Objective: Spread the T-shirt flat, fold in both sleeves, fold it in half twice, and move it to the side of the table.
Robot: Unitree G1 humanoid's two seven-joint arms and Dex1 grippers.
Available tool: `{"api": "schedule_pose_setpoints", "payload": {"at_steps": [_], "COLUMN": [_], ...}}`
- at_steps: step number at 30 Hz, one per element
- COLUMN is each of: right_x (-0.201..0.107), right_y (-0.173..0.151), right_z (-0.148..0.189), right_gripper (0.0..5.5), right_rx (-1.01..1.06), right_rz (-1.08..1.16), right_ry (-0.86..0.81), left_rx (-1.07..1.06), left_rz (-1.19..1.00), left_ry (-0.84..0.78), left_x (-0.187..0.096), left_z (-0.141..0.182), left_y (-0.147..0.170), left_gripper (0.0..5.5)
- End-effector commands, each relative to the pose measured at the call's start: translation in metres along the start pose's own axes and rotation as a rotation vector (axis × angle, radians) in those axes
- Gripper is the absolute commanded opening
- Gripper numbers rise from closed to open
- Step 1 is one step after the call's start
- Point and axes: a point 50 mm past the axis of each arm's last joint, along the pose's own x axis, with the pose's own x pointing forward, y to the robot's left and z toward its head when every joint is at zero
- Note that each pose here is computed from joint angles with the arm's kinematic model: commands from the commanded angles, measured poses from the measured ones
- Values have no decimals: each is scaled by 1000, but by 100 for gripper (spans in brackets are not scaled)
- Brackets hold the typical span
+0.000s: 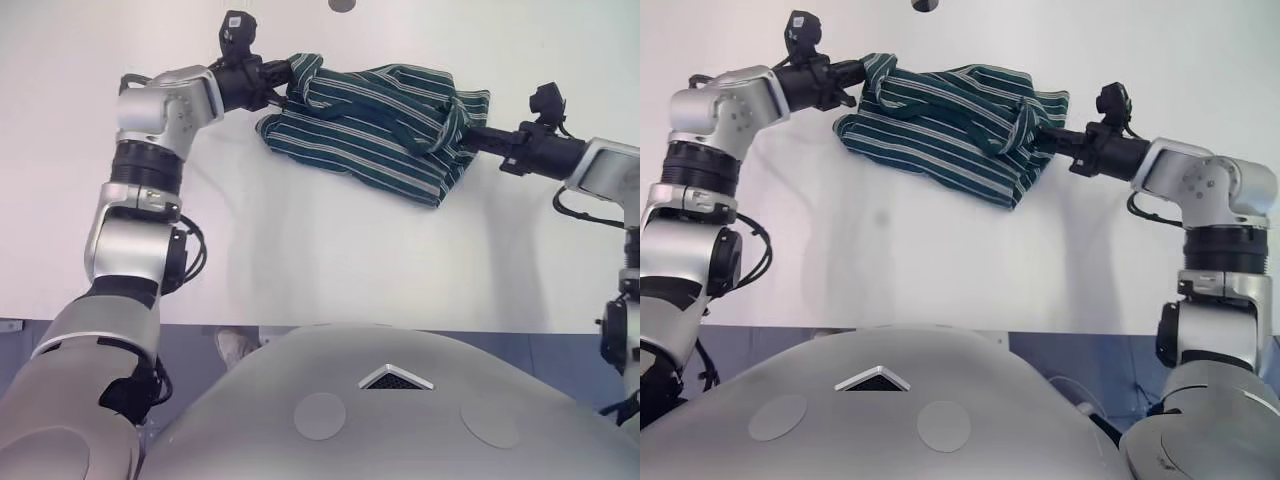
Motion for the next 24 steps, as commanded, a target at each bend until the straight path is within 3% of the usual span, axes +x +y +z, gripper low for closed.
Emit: {"api": "schedule_pose_setpoints", "payload": {"at_steps": [1,4,6,10,12,15,18,24], "right_x": [2,-1,1,36,49,58,56,27], "right_y": [-15,-34,-24,41,42,33,36,41], "right_z": [5,12,20,0,-10,-2,7,14], "right_gripper": [80,104,104,54,54,111,165,171], "right_rx": [128,181,-6,-494,-606,-750,-907,-1302], "right_rz": [-88,-185,-170,68,43,-71,-104,-65], "right_ry": [-53,-193,-256,-127,-85,-105,-123,15], "left_rx": [-10,-13,52,228,305,378,419,453], "left_rz": [25,75,115,204,186,138,88,99], "left_ry": [-57,-94,-95,-129,-106,-93,-104,-95], "left_x": [13,21,19,5,3,4,-2,-28], "left_z": [14,18,16,19,18,17,14,-7], "left_y": [-1,0,5,23,24,20,18,26], "left_gripper": [49,68,68,69,69,69,69,69]}}
